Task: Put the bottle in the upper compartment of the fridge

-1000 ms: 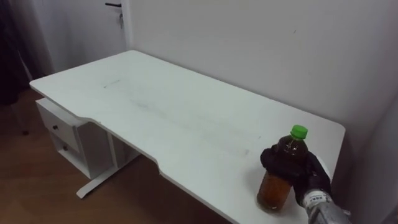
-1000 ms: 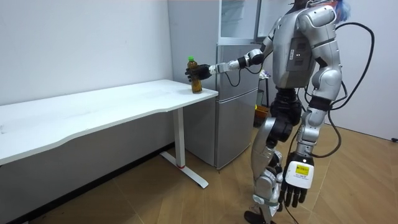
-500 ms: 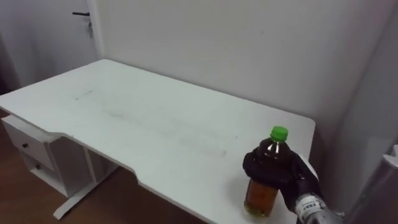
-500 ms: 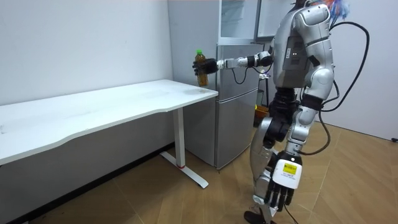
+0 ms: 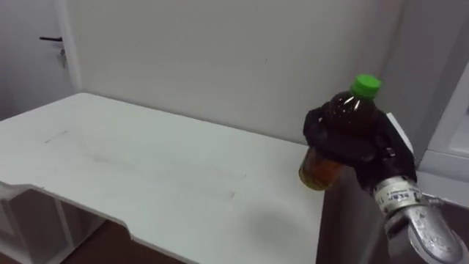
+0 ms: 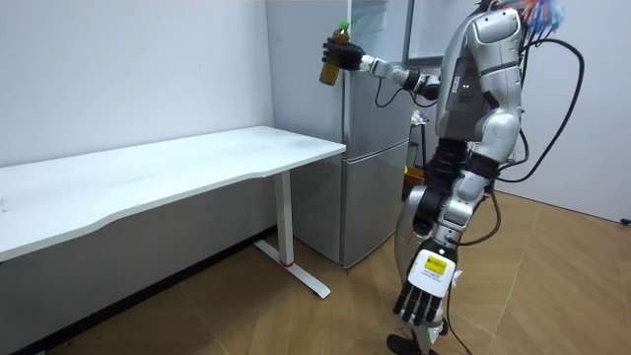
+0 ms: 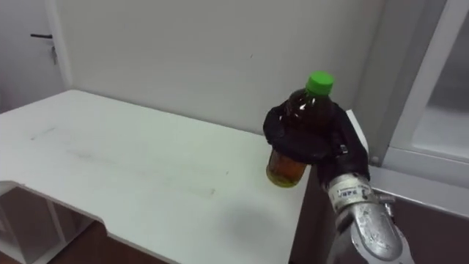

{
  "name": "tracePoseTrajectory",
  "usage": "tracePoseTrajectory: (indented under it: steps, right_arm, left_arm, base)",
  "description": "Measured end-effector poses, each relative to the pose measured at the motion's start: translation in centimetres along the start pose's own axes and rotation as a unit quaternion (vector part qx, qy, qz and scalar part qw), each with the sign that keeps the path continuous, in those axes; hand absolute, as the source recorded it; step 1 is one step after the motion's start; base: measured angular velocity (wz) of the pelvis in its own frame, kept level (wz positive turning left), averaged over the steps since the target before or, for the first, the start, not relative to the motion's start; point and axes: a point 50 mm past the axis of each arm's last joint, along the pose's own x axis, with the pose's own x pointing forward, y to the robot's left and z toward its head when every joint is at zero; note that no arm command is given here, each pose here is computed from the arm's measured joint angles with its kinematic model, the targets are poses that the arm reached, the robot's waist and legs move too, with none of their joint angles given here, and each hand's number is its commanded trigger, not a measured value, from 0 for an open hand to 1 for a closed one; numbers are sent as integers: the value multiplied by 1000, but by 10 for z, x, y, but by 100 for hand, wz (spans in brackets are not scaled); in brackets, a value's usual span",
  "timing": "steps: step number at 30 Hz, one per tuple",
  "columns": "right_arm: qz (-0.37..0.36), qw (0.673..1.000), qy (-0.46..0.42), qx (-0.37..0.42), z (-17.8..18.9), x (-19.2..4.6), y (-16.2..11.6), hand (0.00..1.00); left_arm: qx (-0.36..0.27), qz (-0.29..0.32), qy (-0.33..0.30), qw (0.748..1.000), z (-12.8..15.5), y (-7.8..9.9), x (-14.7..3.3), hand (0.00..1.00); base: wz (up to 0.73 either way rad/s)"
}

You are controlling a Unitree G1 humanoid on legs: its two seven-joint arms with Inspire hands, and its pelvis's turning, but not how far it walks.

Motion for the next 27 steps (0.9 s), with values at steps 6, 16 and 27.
tracePoseTrajectory:
  steps: [6, 16, 27]
  right_arm:
    - [1, 998, -59, -23, 37, 10, -9, 100]
    - [-3, 991, -129, -23, 82, 4, -21, 100]
    - [-103, 978, -181, -30, 110, 0, -53, 100]
  left_arm:
    - [0, -1, 5, 1000, -3, 0, 0, 0]
    - [-18, 8, -9, 1000, -1, 5, 1, 0]
    - [-29, 16, 10, 999, -13, 8, 0, 0]
  base:
    - [-15]
    - [-9]
    - [-7]
